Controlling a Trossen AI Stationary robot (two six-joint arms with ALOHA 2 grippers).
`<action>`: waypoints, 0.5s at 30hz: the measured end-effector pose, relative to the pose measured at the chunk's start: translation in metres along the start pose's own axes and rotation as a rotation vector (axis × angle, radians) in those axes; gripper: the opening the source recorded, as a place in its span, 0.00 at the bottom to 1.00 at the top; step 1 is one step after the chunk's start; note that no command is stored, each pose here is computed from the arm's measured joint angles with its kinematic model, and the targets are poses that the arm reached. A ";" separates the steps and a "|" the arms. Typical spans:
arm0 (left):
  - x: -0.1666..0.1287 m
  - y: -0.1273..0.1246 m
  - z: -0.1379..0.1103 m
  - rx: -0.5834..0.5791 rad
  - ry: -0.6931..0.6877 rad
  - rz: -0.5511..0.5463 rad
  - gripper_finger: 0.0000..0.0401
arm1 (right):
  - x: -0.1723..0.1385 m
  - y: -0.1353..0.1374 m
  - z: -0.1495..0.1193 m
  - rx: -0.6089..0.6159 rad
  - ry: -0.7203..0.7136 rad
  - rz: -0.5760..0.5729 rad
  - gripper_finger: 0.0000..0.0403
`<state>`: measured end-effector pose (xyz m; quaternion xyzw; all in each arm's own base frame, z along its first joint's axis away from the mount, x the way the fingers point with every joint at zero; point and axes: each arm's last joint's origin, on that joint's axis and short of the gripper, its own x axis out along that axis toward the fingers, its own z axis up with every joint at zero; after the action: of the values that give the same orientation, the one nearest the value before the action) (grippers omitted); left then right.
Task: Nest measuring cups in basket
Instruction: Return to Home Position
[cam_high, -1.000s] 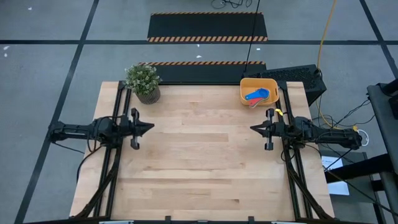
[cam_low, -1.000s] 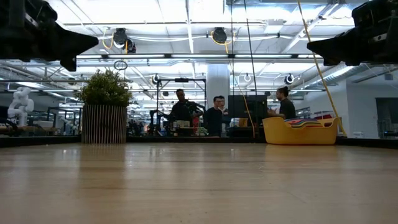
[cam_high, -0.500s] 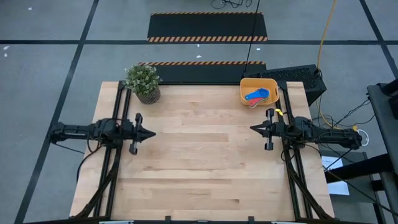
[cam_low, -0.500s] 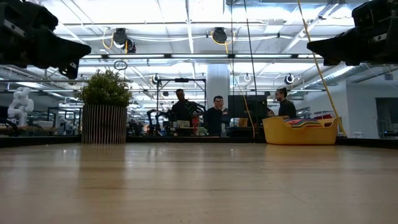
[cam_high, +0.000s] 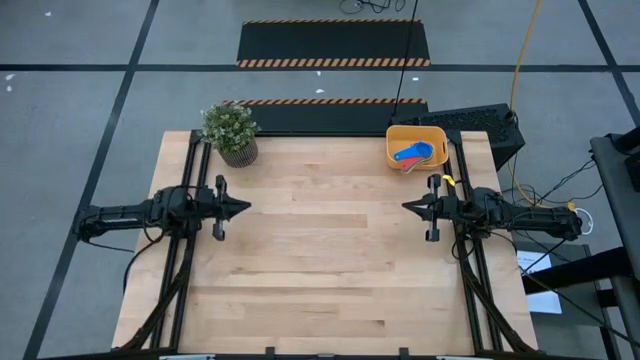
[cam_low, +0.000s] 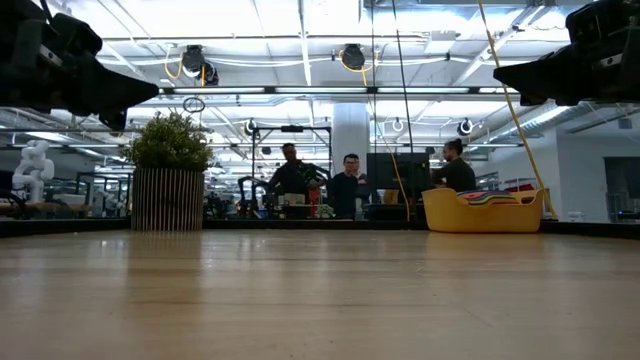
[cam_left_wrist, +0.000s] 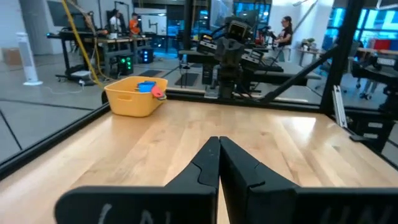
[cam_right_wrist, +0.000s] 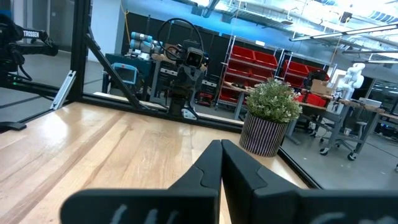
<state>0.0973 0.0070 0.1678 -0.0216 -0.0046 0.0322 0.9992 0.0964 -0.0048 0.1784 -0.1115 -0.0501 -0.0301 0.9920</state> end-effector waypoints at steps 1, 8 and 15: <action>0.000 0.001 0.000 -0.012 -0.002 0.005 0.02 | 0.000 0.000 0.000 0.000 0.000 0.000 0.00; 0.000 0.001 0.000 -0.070 -0.001 -0.016 0.02 | 0.000 0.000 0.000 0.000 0.000 0.000 0.00; 0.000 0.001 0.000 -0.067 -0.004 -0.015 0.10 | 0.000 0.000 0.000 0.000 0.000 0.000 0.00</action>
<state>0.0975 0.0079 0.1680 -0.0549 -0.0079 0.0244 0.9982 0.0964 -0.0048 0.1784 -0.1115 -0.0501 -0.0301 0.9920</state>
